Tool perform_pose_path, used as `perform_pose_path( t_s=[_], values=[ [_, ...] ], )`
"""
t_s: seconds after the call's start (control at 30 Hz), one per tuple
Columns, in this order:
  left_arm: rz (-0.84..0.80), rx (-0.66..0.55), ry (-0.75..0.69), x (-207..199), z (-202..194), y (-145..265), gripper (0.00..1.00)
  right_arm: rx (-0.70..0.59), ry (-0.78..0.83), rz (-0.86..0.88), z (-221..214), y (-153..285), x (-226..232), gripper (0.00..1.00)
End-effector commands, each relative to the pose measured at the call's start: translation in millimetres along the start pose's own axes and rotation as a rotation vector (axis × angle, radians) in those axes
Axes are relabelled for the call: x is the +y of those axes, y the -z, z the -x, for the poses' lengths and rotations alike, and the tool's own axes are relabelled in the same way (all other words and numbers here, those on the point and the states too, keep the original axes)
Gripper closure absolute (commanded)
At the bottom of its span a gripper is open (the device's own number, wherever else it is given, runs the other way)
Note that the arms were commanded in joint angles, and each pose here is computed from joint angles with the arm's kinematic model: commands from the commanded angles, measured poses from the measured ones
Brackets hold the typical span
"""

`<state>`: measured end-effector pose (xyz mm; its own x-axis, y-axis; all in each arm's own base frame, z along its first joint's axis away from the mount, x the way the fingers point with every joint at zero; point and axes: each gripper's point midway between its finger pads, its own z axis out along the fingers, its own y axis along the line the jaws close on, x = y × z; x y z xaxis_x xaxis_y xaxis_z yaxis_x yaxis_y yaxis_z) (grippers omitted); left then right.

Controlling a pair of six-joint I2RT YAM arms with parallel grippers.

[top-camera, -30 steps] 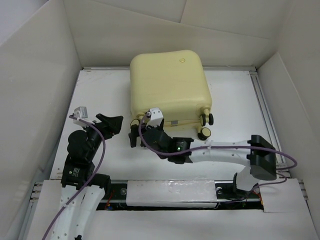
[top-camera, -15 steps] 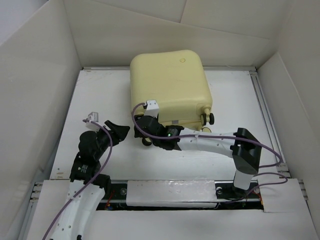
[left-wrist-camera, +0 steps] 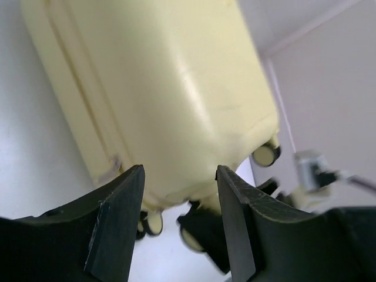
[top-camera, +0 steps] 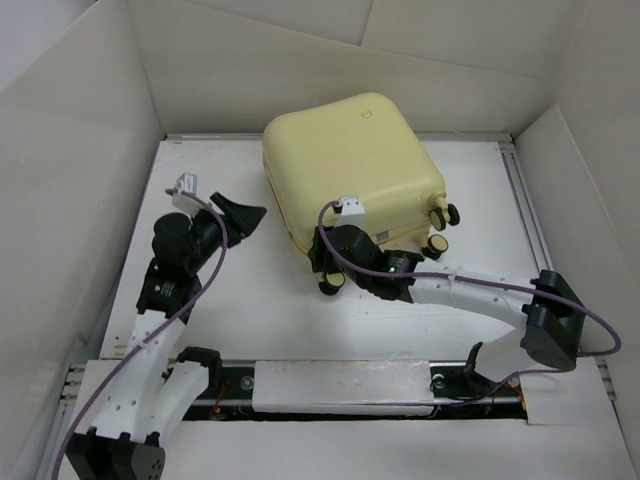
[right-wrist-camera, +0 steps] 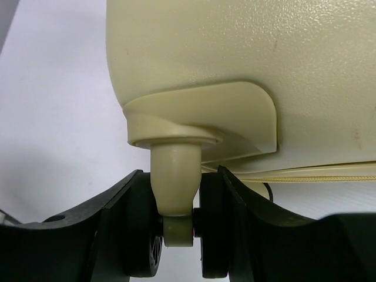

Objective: Pack the luggage

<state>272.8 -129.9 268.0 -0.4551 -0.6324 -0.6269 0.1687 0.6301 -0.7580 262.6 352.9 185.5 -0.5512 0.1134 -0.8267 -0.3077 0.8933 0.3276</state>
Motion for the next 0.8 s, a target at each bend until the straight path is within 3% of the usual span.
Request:
perform_pose_path(
  t_s=[0.0,0.13,0.17,0.2,0.27,0.3,0.33,0.37,0.43,0.57,0.6,0.67,0.77],
  values=[
    [-0.116,-0.151,-0.101,-66,70,-4,0.52,-0.144,-0.017,-0.129,46,-3,-42,0.92],
    [0.003,-0.153,-0.163,-63,108,-46,0.49,-0.153,-0.025,-0.133,50,0,-46,0.92],
    [0.09,-0.121,-0.156,-47,105,-57,0.49,-0.153,-0.025,-0.133,50,0,-46,0.92],
    [0.138,-0.05,-0.232,-50,77,-85,0.47,-0.156,-0.033,-0.126,54,1,-47,0.92],
    [0.308,-0.132,-0.255,-64,89,-84,0.54,-0.156,-0.023,-0.126,54,1,-48,0.92],
    [0.213,-0.191,-0.22,-99,94,-59,0.61,-0.151,-0.023,-0.119,53,1,-46,0.92],
    [0.11,-0.257,-0.17,-117,103,-37,0.59,-0.151,-0.027,-0.104,55,3,-44,0.92],
    [0.041,-0.228,-0.144,-106,78,-30,0.56,-0.15,-0.014,-0.105,55,4,-44,0.92],
    [-0.114,-0.354,-0.11,-134,98,21,0.58,-0.133,0.002,-0.086,54,2,-44,0.92],
    [-0.087,-0.224,-0.132,-84,41,27,0.66,-0.12,0.006,-0.077,55,-3,-46,0.93],
    [-0.043,-0.147,-0.119,-44,1,17,0.66,-0.119,0.0,-0.079,57,-4,-50,0.93],
    [-0.126,-0.163,-0.079,-35,-17,29,0.68,-0.113,0.001,-0.06,61,-5,-48,0.93],
    [-0.086,-0.052,-0.072,13,-70,8,0.68,-0.11,0.009,-0.045,67,-6,-50,0.94]
  ],
)
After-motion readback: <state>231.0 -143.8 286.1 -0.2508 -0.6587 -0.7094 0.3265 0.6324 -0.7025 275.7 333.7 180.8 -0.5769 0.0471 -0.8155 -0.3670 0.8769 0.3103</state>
